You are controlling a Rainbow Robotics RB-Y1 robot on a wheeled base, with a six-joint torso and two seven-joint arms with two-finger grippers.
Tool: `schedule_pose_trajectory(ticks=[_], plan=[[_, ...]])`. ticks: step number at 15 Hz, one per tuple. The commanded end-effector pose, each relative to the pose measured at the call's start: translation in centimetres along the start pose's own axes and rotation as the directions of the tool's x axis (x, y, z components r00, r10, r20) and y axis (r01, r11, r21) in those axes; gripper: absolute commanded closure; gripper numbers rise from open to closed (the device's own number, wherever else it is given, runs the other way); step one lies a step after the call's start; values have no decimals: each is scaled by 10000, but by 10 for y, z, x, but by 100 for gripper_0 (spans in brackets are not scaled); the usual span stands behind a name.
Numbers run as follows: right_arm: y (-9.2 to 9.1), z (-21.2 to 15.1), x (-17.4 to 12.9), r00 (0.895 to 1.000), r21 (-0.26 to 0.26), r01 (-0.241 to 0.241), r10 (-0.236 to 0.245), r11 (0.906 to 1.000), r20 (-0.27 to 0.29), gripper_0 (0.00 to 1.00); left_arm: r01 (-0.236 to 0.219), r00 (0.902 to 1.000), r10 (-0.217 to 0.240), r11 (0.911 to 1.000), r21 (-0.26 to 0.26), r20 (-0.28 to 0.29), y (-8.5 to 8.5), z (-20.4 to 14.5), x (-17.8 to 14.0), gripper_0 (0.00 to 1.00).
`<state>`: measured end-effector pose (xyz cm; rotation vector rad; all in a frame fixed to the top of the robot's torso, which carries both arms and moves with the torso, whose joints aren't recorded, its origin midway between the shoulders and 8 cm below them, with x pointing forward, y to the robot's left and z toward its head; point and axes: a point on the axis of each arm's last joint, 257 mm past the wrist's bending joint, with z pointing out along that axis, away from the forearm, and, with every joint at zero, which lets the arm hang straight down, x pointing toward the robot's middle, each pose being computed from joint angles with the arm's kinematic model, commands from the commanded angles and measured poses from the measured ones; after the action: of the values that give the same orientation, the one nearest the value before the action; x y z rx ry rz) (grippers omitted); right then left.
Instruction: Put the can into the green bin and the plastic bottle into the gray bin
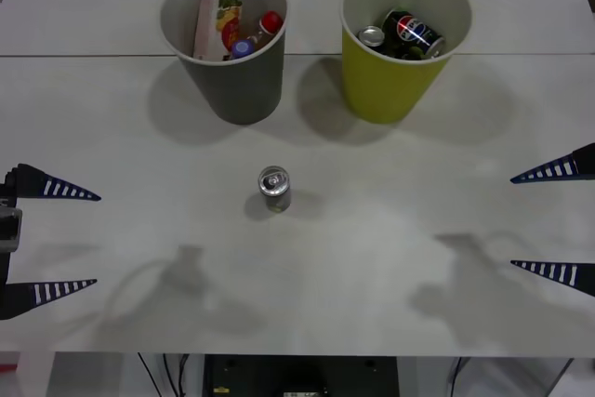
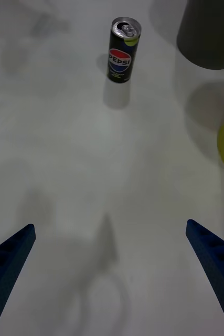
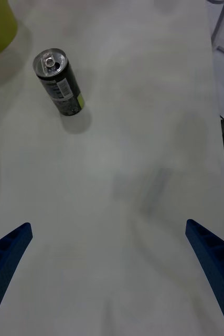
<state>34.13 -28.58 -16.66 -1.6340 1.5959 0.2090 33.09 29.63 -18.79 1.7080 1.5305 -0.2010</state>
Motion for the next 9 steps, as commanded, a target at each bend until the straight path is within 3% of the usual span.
schedule_pose_trajectory(ticks=[1, 6, 7, 9], plan=[[0, 0, 0, 10000, 1, 1, -1, 10000, 1, 0, 429, 9980, -416, 9988, -253, 484, 3, 2, -7, 0], [0, 0, 0, 10000, 1, 1, -1, 10000, 1, 0, 1266, 9830, -1140, 9886, -812, 1441, 10, 14, -17, 0], [0, 0, 0, 10000, 1, 1, -1, 10000, 1, 0, 1675, 9718, -1498, 9822, -855, 1823, 13, 20, -19, 0], [0, 0, 0, 10000, 1, 1, -1, 10000, 1, 0, 2481, 9403, -2228, 9662, -700, 2573, 19, 31, -22, 0]])
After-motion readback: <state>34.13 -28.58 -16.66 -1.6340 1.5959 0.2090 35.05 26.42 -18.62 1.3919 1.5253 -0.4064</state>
